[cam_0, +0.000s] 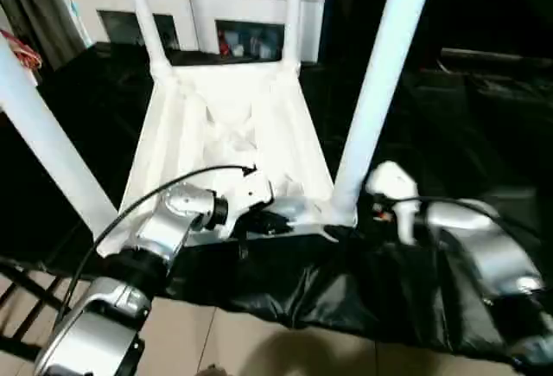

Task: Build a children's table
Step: Rotate leg to tighten

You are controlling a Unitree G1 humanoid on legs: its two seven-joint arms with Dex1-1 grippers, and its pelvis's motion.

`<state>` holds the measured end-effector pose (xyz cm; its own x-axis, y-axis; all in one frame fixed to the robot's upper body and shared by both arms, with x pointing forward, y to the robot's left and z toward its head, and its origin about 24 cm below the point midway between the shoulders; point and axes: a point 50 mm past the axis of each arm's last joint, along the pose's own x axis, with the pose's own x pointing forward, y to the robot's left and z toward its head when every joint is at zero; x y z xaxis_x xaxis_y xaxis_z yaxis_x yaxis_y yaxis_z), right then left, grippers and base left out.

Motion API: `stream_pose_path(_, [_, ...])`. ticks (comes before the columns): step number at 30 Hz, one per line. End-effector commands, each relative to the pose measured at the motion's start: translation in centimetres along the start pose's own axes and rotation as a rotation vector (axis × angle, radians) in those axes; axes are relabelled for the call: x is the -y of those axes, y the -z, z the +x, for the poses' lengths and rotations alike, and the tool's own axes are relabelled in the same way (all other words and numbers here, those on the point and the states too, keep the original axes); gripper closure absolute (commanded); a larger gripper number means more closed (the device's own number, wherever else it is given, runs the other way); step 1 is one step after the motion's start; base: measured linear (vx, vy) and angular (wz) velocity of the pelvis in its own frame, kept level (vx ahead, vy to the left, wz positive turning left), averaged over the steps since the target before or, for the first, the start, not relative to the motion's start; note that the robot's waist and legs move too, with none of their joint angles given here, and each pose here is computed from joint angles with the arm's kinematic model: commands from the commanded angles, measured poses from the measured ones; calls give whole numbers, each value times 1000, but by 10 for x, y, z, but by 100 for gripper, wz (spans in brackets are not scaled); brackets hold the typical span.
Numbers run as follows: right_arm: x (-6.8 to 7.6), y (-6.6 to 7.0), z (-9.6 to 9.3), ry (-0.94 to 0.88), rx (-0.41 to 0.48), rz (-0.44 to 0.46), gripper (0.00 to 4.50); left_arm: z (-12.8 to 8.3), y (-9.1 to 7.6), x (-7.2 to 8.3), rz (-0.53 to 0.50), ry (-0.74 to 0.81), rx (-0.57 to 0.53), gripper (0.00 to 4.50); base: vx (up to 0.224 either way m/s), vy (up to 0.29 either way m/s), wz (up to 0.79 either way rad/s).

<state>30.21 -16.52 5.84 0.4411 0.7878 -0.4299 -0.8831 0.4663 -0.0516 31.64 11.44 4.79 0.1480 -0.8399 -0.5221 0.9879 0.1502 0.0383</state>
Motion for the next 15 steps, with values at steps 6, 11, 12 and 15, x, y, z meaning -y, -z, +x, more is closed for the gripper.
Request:
stream_pose_path(6, [2, -2, 8, -31, 24, 15, 97, 0, 13, 5, -45, 34, -87, 450, 0, 0, 0])
stream_pose_path(11, [4, -1, 12, -28, 35, 24, 141, -4, 13, 4, -52, 36, -97, 450, 0, 0, 0])
stream_pose_path(12, [4, -2, 12, -28, 38, 25, 152, -4, 13, 4, -53, 37, -97, 450, 0, 0, 0])
stream_pose_path(15, [5, -3, 14, -26, 59, 35, 172, -5, 14, 3, -58, 40, -101, 450, 0, 0, 0])
